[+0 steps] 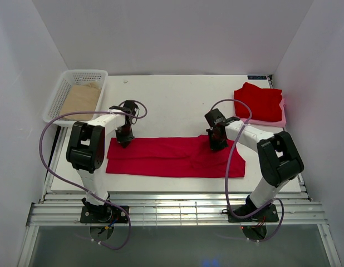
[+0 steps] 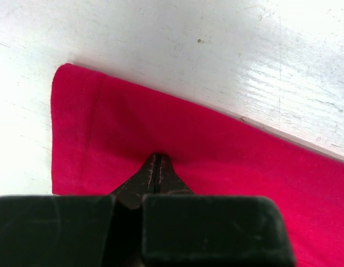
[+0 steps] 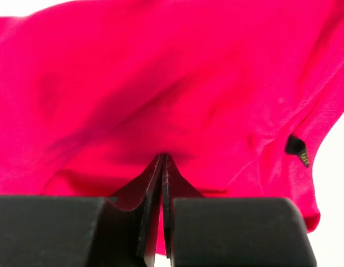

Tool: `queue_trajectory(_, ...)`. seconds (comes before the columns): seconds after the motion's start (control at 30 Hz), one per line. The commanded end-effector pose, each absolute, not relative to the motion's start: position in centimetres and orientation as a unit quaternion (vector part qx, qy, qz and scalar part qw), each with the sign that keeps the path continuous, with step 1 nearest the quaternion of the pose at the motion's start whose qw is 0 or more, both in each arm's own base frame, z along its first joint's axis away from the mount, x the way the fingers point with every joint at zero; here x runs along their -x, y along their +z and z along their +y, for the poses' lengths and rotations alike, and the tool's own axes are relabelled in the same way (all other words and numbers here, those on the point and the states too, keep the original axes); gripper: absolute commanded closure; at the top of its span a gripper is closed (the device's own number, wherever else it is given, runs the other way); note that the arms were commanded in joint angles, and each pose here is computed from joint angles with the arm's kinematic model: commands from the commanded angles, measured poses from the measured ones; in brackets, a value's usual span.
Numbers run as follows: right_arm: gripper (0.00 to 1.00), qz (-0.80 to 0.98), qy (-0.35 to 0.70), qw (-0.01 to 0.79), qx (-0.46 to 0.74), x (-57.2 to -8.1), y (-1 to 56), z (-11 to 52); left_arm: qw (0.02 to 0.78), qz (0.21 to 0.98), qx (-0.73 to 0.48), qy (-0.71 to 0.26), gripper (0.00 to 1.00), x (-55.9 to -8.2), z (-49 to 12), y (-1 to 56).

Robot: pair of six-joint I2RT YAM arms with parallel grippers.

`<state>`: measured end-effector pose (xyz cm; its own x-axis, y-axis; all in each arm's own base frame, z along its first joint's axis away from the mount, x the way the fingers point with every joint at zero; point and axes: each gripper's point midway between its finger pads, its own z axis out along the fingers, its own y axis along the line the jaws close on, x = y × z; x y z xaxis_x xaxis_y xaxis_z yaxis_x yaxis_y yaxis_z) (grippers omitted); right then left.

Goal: Fold and stack the t-shirts
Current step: Rotate the tshirt 90 degrees

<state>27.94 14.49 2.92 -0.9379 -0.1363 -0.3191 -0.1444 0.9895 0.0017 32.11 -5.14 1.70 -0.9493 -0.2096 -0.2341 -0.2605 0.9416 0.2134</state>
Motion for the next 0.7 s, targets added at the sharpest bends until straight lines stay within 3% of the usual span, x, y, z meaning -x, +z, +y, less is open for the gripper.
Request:
queue_trajectory(0.0, 0.92, 0.982, -0.014, 0.181, 0.05, -29.9, 3.3, 13.6, 0.079, 0.98, 0.124, 0.136, 0.99, -30.6, -4.5, -0.3)
queue_trajectory(0.33, 0.92, 0.988, -0.037, 0.139, 0.06, -33.1, -0.3, 13.8, 0.054, 0.976, 0.151, 0.148, 0.99, -28.1, -3.3, -0.9)
queue_trajectory(0.67, 0.92, 0.98, -0.04, 0.19, 0.039, -43.5, 3.2, 14.1, 0.066, 0.971, 0.185, 0.135, 1.0, -27.0, -3.5, 1.6)
